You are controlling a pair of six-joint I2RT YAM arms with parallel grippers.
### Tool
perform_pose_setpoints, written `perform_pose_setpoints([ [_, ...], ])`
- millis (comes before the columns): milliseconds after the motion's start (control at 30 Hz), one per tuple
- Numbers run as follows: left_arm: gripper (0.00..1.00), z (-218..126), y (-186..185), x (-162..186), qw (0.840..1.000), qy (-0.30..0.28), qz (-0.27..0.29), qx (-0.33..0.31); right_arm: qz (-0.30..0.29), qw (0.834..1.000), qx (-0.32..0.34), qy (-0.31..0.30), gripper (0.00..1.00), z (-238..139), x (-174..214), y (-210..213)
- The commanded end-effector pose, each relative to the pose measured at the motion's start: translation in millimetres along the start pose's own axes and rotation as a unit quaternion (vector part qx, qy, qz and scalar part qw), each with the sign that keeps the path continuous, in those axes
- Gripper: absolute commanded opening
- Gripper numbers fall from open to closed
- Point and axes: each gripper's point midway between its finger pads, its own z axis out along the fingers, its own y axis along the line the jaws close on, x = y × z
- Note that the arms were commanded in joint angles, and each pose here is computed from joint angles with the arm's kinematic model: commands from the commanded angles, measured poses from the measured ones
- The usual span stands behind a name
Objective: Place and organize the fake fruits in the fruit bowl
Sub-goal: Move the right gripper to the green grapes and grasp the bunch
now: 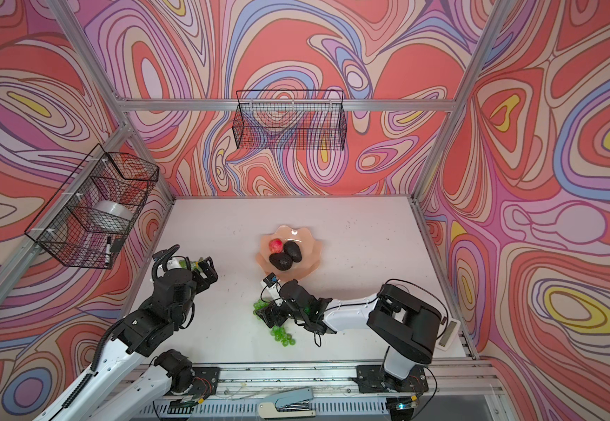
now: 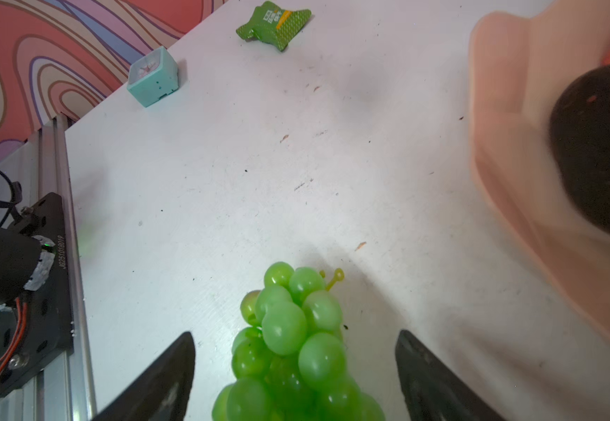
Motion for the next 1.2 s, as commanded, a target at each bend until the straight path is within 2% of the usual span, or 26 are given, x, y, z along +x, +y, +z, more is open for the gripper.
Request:
perform_pose_setpoints([
  [0, 1.00, -1.3, 6.9, 0.0, 1.000, -0.001, -0.005, -0.011, -0.003, 1.000, -0.018, -0.015, 0.88, 6.8, -14.4, 9.7],
  [400, 1.00, -4.2, 12.1, 0.9, 1.000, -0.004, -0.008, -0.014, -0.001, 0.998, 0.017, 0.052, 0.87, 18.2, 1.0, -1.1],
  [667, 1.00, -4.4, 15.0, 3.2, 1.000, -0.004, -0.006, -0.016, 0.003, 0.995, 0.025, 0.101, 0.87, 28.2, 24.9, -7.2],
  [867, 1.00, -6.8, 20.5, 2.1, 1.000, -0.012, -0.007, -0.022, 0.001, 0.993, 0.019, 0.116, 0.83, 39.1, 28.9, -6.1],
  [1000, 1.00, -7.0, 21.9, 2.8, 1.000, -0.014, -0.011, -0.021, 0.001, 0.993, 0.016, 0.120, 0.78, 40.4, 30.3, -5.5],
  [1167, 1.00, -5.9, 21.8, 4.1, 1.000, -0.012, -0.009, -0.023, 0.000, 0.993, 0.017, 0.117, 0.56, 40.4, 27.5, -5.2],
])
